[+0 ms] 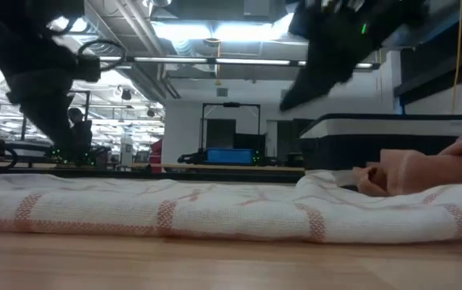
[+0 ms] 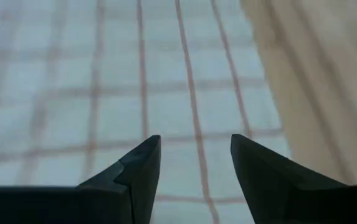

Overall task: Fold towel
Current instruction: Fold the brown striped towel on the table

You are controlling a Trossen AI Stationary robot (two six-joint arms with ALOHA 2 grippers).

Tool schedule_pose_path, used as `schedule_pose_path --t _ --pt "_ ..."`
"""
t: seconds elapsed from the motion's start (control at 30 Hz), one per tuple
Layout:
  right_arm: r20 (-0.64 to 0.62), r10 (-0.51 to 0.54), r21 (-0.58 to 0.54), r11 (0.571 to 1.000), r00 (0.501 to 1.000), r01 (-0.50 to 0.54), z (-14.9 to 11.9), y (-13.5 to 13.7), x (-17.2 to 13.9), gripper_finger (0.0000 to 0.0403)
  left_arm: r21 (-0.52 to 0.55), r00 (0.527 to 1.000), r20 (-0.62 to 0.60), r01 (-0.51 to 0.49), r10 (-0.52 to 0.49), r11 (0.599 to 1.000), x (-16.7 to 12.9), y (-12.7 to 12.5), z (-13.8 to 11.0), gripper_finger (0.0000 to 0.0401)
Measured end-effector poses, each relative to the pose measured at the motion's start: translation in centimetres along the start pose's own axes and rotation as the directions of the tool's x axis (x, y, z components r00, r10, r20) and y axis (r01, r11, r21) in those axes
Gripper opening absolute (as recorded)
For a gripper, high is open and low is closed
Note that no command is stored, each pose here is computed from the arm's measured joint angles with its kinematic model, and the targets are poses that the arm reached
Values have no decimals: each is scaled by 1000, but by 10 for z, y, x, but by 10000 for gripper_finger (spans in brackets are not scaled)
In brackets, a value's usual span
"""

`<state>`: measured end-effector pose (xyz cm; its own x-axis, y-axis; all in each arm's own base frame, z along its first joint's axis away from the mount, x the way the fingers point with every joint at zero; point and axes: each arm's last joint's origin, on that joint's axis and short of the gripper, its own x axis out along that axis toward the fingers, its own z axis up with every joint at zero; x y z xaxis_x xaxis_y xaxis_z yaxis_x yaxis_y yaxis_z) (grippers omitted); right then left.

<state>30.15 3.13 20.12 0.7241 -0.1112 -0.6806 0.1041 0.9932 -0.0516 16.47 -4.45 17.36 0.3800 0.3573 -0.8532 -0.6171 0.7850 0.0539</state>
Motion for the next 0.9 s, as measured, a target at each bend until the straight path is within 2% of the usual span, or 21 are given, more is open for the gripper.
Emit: schedule_pose_path --t 0.2,0.27,0.4,0.5,0.67,0.8,0.9 --pt "-245 18 -54 998 969 -32 -42 4 41 200 -18 998 -55 -39 38 999 13 9 -19 155" --pt "-346 6 -70 997 938 -32 -53 3 43 200 -30 996 -86 -42 39 999 16 11 -25 155" --pt "-424 -33 -113 994 905 -16 -59 0 35 200 -48 989 -138 -50 43 998 21 16 -37 155" --pt "-391 -47 -134 991 919 -6 -52 -1 32 200 -45 989 -140 -48 42 998 21 16 -36 155" --pt "-277 -36 -150 989 960 -6 -15 1 19 200 -7 995 -99 26 -26 1000 2 5 -15 155" --pt "-204 18 -130 991 979 -45 7 1 1 200 45 990 -17 141 -140 989 -27 -5 9 155" --pt "-175 72 -98 991 982 -90 11 1 -7 200 113 974 14 223 -226 968 -40 -9 14 155"
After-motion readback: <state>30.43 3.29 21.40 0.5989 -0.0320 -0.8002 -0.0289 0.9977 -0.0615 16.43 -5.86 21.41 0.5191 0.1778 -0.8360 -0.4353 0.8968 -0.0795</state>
